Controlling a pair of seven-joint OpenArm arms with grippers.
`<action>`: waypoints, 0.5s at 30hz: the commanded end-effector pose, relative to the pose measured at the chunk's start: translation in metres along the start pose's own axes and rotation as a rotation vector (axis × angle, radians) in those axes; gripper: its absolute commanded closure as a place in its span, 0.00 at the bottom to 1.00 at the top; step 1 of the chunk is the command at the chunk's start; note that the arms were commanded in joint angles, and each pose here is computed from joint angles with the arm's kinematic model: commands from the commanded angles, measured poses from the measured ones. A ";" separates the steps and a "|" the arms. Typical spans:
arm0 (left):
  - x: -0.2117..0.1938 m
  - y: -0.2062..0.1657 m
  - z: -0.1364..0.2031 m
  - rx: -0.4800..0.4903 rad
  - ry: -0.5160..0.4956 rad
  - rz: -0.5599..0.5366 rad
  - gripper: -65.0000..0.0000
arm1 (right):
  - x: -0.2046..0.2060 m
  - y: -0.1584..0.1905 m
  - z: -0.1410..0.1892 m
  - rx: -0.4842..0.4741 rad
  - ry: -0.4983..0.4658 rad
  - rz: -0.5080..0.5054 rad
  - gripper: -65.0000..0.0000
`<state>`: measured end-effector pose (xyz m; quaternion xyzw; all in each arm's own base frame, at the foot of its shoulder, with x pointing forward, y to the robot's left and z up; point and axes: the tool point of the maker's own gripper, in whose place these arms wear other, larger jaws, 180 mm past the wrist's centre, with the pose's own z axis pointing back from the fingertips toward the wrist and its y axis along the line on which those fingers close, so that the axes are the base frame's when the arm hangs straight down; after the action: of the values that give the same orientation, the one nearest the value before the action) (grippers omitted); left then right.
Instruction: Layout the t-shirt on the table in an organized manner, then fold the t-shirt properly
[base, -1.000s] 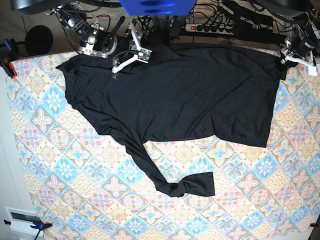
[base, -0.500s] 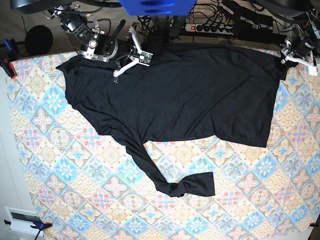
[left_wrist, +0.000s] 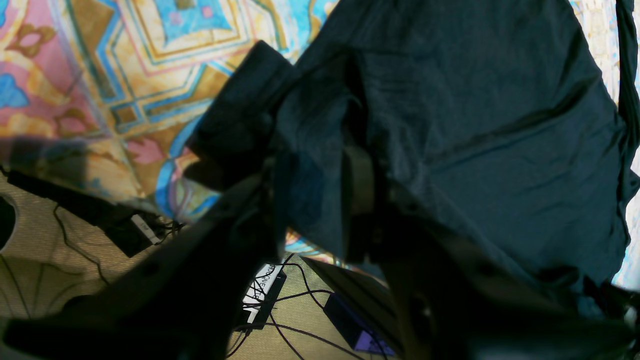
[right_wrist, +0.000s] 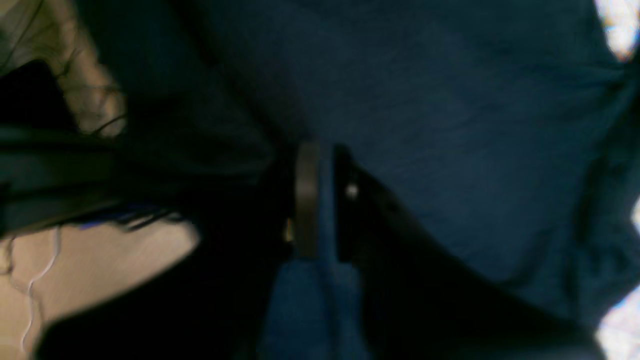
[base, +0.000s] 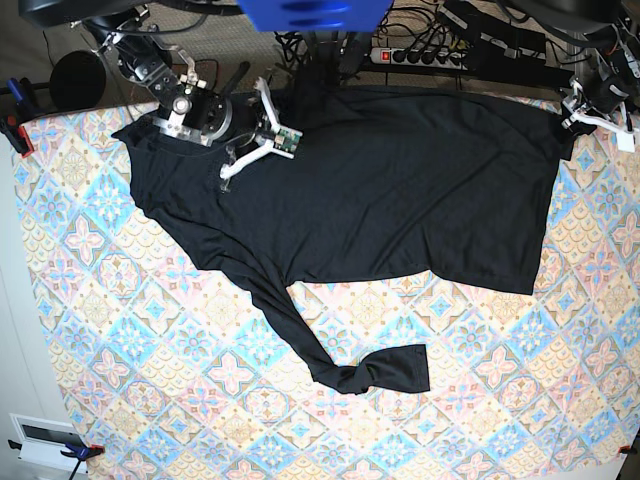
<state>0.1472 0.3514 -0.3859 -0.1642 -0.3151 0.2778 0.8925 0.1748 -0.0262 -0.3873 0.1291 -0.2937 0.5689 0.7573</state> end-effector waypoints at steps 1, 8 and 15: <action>0.013 -0.003 0.005 -0.008 -0.032 -0.023 0.74 | 0.011 -0.004 0.004 -0.011 -0.041 0.010 0.80; 0.013 -0.003 0.005 -0.008 -0.032 -0.023 0.74 | -0.007 0.033 0.004 0.064 -0.007 -0.046 0.44; 0.013 -0.003 0.005 -0.008 -0.032 -0.023 0.74 | -0.007 0.036 0.004 0.070 -0.006 -0.047 0.40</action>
<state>0.1485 0.3513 -0.3854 -0.1649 -0.3167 0.2776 0.8919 0.1371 -0.0258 -0.4007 0.1566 -0.2595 0.5612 0.7702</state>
